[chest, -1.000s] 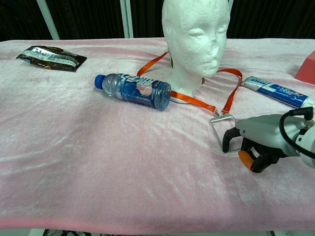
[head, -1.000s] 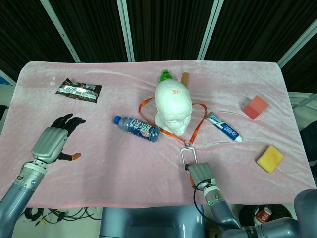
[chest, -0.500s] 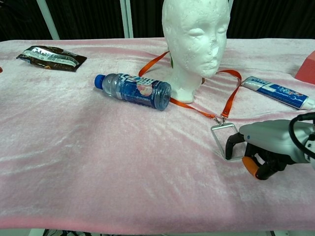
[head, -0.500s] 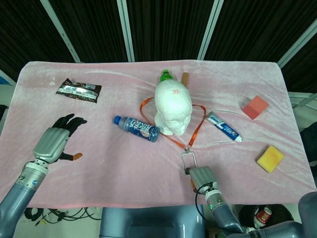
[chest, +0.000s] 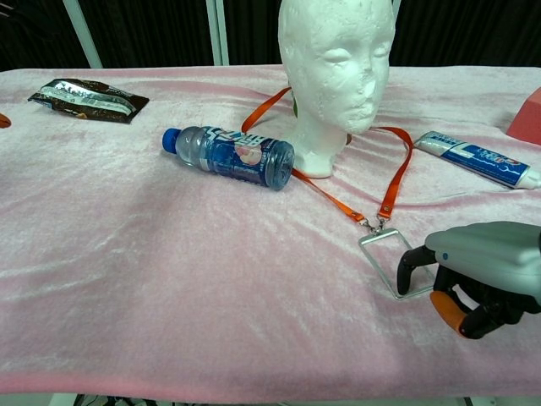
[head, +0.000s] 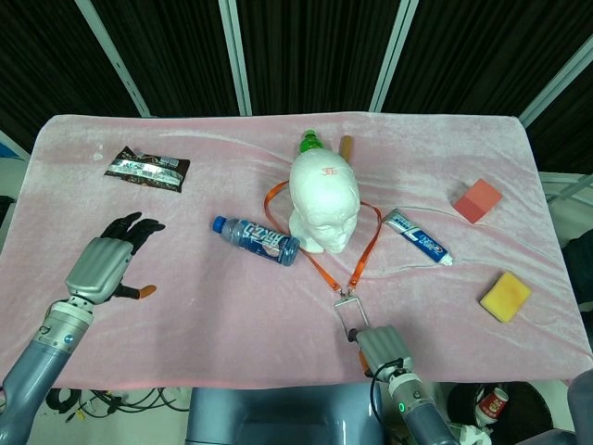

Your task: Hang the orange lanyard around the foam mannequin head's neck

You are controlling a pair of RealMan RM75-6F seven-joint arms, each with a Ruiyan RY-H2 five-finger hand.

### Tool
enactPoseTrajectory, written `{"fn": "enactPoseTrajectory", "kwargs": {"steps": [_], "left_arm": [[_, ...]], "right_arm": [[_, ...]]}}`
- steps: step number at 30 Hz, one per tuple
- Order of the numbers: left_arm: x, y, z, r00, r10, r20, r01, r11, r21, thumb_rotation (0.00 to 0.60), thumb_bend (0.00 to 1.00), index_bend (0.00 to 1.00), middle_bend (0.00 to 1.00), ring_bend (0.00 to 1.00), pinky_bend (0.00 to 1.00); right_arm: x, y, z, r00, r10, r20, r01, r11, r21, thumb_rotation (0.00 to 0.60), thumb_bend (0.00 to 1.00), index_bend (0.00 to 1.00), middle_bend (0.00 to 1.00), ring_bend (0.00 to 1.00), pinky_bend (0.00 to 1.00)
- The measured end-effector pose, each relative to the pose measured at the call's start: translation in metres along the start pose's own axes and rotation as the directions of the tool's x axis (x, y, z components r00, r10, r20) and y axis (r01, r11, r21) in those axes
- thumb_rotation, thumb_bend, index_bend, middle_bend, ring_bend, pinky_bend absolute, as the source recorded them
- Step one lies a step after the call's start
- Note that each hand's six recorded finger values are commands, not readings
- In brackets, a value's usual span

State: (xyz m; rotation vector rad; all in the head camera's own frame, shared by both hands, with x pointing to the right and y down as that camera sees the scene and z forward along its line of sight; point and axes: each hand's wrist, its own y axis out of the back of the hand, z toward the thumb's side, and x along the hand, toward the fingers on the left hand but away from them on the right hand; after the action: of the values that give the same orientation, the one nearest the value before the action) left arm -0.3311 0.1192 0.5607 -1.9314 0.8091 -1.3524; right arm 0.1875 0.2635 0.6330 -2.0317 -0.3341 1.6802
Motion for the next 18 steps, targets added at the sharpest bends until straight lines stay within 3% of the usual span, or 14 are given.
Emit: {"fn": "enactPoseTrajectory", "kwargs": {"steps": [5, 10, 15, 18], "left_arm": [[0.003, -0.002, 0.000, 1.000, -0.003, 0.003, 0.003, 1.000, -0.002, 0.600, 0.13, 0.15, 0.14, 0.00, 0.10], [0.004, 0.000, 0.001, 1.000, 0.007, 0.006, -0.007, 1.000, 0.005, 0.600, 0.13, 0.15, 0.14, 0.00, 0.10], [0.004, 0.004, 0.004, 1.000, 0.025, 0.014, -0.025, 1.000, 0.004, 0.600, 0.13, 0.15, 0.14, 0.00, 0.10], [0.002, 0.003, 0.003, 1.000, 0.018, 0.013, -0.018, 1.000, 0.006, 0.600, 0.13, 0.15, 0.14, 0.00, 0.10]], "right_arm": [[0.005, -0.001, -0.002, 1.000, 0.000, 0.010, 0.000, 1.000, -0.001, 0.600, 0.65, 0.32, 0.74, 0.78, 0.63], [0.002, 0.010, -0.001, 0.999, -0.050, 0.005, 0.051, 0.998, -0.038, 0.600, 0.42, 0.19, 0.62, 0.69, 0.63], [0.001, 0.039, -0.011, 0.990, -0.142, 0.018, 0.143, 0.987, -0.079, 0.600, 0.34, 0.18, 0.51, 0.58, 0.58], [0.007, 0.060, -0.028, 0.979, -0.197, 0.054, 0.201, 0.976, -0.079, 0.600, 0.30, 0.17, 0.42, 0.50, 0.48]]}}
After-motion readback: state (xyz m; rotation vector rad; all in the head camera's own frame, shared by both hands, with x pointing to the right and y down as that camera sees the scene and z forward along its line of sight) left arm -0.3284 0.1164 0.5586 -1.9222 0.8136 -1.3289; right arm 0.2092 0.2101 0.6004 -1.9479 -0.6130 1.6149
